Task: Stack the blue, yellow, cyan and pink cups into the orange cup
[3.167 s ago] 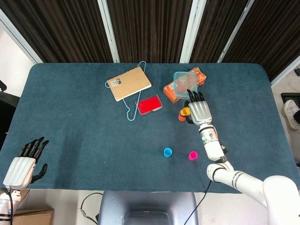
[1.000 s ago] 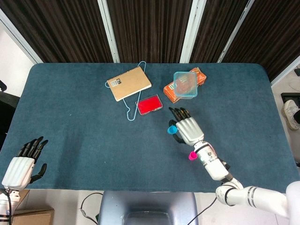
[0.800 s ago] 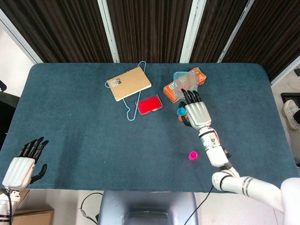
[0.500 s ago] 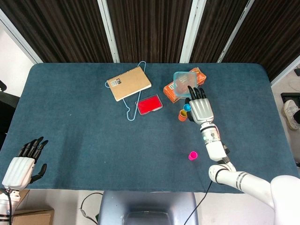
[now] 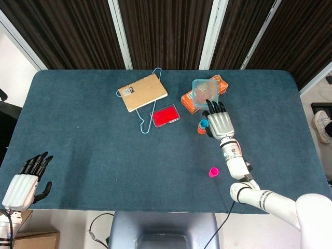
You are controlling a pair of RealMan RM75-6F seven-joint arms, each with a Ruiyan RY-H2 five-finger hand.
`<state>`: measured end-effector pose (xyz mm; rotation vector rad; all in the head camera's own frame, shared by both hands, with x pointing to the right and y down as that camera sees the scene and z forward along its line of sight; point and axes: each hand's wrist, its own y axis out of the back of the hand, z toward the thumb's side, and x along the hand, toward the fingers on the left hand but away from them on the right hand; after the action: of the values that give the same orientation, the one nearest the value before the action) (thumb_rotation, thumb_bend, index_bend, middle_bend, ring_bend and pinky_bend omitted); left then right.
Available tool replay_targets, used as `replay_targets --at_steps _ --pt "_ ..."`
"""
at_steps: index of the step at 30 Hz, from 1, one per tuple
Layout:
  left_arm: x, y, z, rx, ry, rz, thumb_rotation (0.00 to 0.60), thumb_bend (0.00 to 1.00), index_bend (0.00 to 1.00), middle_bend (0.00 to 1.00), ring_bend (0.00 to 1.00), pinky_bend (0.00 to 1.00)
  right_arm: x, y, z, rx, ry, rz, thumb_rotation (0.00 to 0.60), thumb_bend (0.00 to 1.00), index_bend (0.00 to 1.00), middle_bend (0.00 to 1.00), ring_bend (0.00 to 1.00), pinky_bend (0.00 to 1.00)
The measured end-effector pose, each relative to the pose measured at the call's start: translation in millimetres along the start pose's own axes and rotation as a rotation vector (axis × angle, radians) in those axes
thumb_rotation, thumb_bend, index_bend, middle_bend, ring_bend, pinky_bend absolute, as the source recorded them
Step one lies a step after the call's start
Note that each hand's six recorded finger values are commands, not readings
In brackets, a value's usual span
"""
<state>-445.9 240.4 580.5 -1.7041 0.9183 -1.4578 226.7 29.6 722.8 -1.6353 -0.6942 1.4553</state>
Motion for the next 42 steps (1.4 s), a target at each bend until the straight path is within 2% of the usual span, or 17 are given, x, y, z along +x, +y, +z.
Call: replay_targets --at_steps 4,11,14,18,22,24,27,36,42 --pt "2 1 0 -0.001 0.000 0.002 0.600 0.46 0.00 0.00 0.00 0.11 4 1 2 -0.019 0.012 0.005 0.600 0.51 0.23 0.00 0.00 0.00" --pt "2 3 -1 -0.002 0.000 0.009 0.600 0.46 0.00 0.00 0.00 0.11 21 6 9 -0.074 0.069 -0.004 0.600 0.51 0.27 0.00 0.00 0.00" --pt "3 2 0 0.002 -0.001 0.005 0.600 0.46 0.00 0.00 0.00 0.11 47 6 21 -0.104 0.157 0.018 0.600 0.51 0.29 0.00 0.00 0.00" --pt "3 1 2 0.006 -0.005 0.006 0.600 0.46 0.00 0.00 0.00 0.11 105 3 43 -0.139 0.334 0.094 0.600 0.51 0.30 0.00 0.00 0.00" --pt "3 0 4 0.009 -0.007 0.001 0.600 0.46 0.00 0.00 0.00 0.11 155 -11 38 -0.126 0.428 0.181 0.600 0.51 0.33 0.00 0.00 0.00" --pt "2 -1 4 0.011 -0.009 -0.001 0.600 0.46 0.00 0.00 0.00 0.11 172 -21 25 -0.106 0.427 0.217 0.600 0.51 0.34 0.00 0.00 0.00" --pt "3 -2 4 0.012 -0.011 -0.005 0.600 0.46 0.00 0.00 0.00 0.11 179 -30 11 -0.079 0.404 0.232 0.600 0.51 0.35 0.00 0.00 0.00" --pt "1 -3 5 0.011 -0.015 -0.008 0.600 0.46 0.00 0.00 0.00 0.11 165 -43 -15 -0.043 0.306 0.238 0.600 0.51 0.40 0.00 0.00 0.00" --pt "1 -3 5 0.010 -0.012 -0.008 0.600 0.46 0.00 0.00 0.00 0.11 156 -48 -17 -0.020 0.289 0.240 0.600 0.51 0.47 0.00 0.00 0.00"
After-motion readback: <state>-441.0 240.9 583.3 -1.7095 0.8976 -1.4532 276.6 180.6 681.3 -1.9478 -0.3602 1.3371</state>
